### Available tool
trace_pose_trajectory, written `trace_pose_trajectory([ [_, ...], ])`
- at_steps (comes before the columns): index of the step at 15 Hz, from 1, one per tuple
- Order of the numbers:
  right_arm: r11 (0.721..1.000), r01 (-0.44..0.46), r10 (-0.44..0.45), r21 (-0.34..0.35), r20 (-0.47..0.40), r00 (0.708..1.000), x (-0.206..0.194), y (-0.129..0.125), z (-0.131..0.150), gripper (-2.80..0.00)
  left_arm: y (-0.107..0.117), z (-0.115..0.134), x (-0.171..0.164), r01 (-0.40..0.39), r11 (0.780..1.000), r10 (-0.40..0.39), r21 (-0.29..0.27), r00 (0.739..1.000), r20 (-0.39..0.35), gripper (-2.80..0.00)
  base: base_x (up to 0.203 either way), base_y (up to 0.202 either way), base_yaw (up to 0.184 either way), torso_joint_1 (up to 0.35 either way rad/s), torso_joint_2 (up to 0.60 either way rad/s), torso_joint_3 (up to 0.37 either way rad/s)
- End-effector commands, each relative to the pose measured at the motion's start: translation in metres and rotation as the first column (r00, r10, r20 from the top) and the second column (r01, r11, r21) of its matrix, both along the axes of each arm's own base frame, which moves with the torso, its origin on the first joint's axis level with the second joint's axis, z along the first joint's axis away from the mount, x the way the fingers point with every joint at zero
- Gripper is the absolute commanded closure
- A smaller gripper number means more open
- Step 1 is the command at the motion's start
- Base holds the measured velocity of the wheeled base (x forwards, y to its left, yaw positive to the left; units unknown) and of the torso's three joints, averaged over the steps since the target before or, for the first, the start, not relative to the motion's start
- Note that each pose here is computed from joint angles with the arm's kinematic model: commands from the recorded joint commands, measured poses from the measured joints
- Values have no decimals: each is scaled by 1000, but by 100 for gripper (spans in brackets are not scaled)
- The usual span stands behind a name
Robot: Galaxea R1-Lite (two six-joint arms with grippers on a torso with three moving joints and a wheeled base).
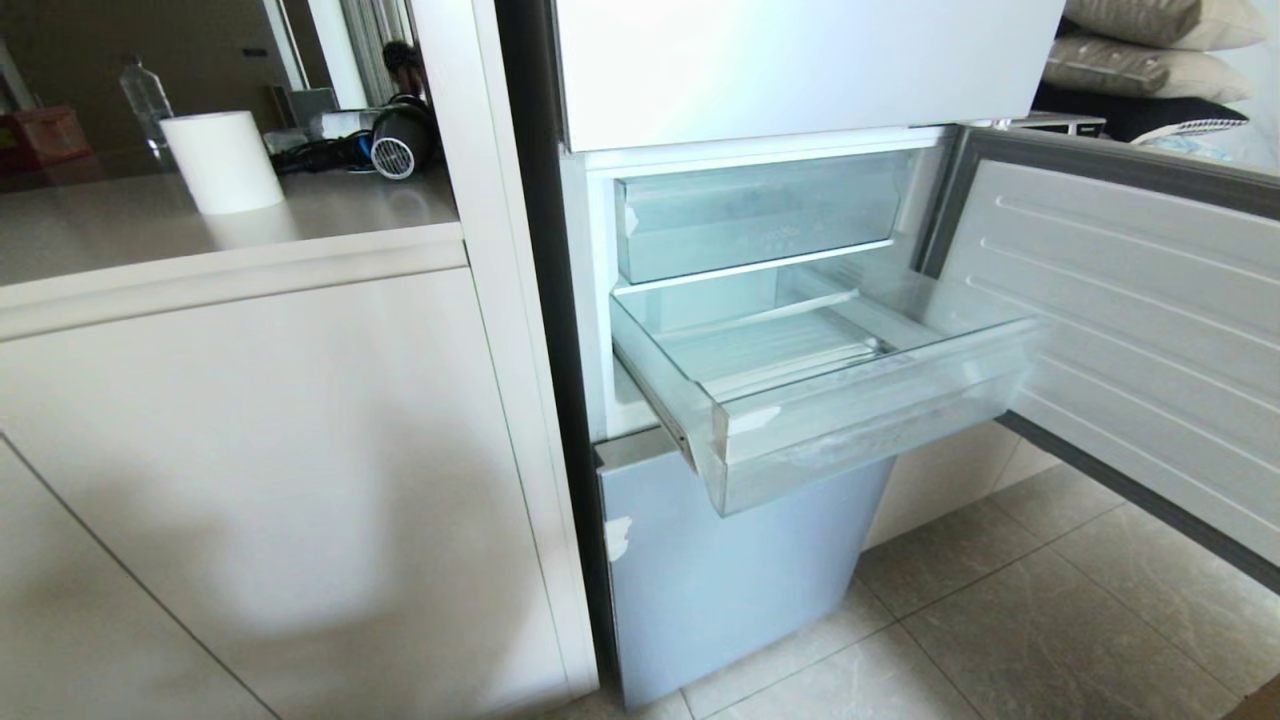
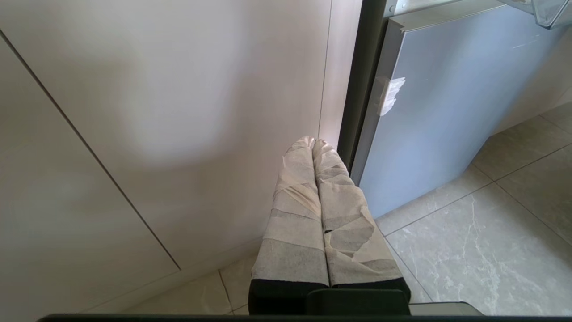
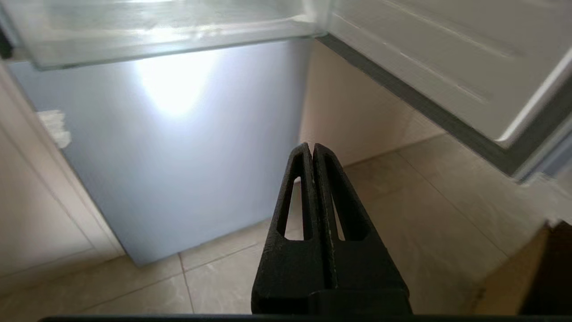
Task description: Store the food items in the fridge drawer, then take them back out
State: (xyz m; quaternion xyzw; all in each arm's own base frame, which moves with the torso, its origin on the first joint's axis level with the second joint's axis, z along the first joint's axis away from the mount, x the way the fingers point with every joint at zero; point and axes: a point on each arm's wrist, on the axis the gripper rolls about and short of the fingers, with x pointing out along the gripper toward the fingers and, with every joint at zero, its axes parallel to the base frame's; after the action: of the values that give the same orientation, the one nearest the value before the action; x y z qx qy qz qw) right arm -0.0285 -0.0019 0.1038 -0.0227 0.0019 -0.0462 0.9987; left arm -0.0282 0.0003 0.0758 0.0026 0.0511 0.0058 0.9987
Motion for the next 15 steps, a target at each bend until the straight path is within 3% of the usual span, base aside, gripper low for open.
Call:
trace_pose_trajectory([
  [1, 998, 63, -61, 20, -122, 991, 16, -1, 28, 0, 0, 0, 0, -1, 1000, 1, 0, 1000, -2, 0, 0, 0, 0, 0, 0, 0],
  [3, 980, 193, -175, 50, -243, 954, 40, -4, 47, 0, 0, 0, 0, -1, 1000, 1, 0, 1000, -1, 0, 0, 0, 0, 0, 0, 0],
  [5, 930, 356, -310, 95, -320, 895, 69, -7, 68, 0, 0, 0, 0, -1, 1000, 1, 0, 1000, -2, 0, 0, 0, 0, 0, 0, 0],
  [8, 833, 539, -456, 126, -396, 797, 119, -16, 90, 0, 0, 0, 0, -2, 1000, 2, 0, 1000, -1, 0, 0, 0, 0, 0, 0, 0],
  [11, 740, 654, -565, 158, -381, 732, 164, -35, 94, 0, 0, 0, 0, -2, 1000, 2, 0, 1000, -1, 0, 0, 0, 0, 0, 0, 0],
  [15, 584, 779, -689, 229, -368, 625, 158, -90, 98, 0, 0, 0, 0, -1, 1000, 1, 0, 1000, -2, 0, 0, 0, 0, 0, 0, 0],
])
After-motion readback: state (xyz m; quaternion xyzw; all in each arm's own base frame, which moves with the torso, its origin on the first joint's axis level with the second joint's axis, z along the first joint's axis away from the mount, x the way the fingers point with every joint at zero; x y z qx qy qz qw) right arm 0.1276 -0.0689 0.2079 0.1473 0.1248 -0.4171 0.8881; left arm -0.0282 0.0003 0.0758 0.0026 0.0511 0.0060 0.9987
